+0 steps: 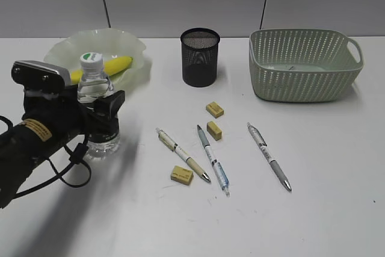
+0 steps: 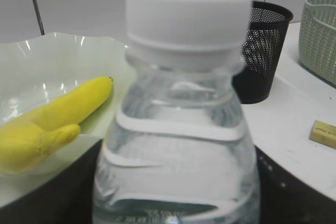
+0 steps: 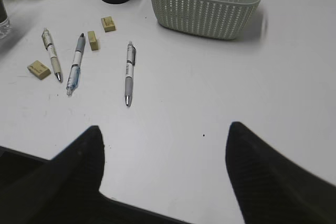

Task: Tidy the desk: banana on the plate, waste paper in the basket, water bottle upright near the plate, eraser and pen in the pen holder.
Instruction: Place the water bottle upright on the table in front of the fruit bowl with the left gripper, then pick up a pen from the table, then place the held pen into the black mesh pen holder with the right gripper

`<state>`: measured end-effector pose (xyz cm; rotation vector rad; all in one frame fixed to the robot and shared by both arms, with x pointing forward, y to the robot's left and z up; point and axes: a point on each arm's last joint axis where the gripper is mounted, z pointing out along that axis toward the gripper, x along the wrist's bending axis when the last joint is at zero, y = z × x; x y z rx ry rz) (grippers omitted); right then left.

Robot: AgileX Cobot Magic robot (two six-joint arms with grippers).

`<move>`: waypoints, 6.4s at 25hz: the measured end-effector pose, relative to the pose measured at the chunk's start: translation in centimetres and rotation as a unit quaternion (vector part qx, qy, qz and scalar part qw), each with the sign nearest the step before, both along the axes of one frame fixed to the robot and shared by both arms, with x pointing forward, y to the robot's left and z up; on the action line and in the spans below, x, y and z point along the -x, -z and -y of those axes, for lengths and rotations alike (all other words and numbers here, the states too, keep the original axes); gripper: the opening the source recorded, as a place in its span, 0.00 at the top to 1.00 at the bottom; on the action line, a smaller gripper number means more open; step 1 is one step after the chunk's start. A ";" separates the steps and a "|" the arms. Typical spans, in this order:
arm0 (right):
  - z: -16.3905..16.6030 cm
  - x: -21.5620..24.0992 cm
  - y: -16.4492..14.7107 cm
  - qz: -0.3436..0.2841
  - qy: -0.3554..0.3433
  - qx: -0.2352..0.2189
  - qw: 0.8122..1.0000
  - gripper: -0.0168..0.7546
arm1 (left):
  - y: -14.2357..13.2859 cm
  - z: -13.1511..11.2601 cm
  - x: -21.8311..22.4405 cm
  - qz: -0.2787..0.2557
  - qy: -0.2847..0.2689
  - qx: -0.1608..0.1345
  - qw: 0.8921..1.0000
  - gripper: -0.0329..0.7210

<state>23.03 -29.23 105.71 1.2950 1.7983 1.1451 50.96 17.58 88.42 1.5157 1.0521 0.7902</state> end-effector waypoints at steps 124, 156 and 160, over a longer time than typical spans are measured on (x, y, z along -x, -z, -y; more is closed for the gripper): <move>-16.6 -34.9 16.4 -0.530 -0.063 0.195 0.823 0.84 | -17.8 -13.2 27.9 -0.101 0.007 -0.049 0.994 0.38; -19.5 -42.1 3.4 0.096 -0.062 -0.026 0.993 0.84 | -17.8 -13.2 27.9 -0.101 0.007 -0.049 0.994 0.38; -20.4 -43.7 5.5 0.093 -0.070 -0.021 0.993 0.84 | -17.8 -13.2 27.9 -0.101 0.007 -0.049 0.994 0.38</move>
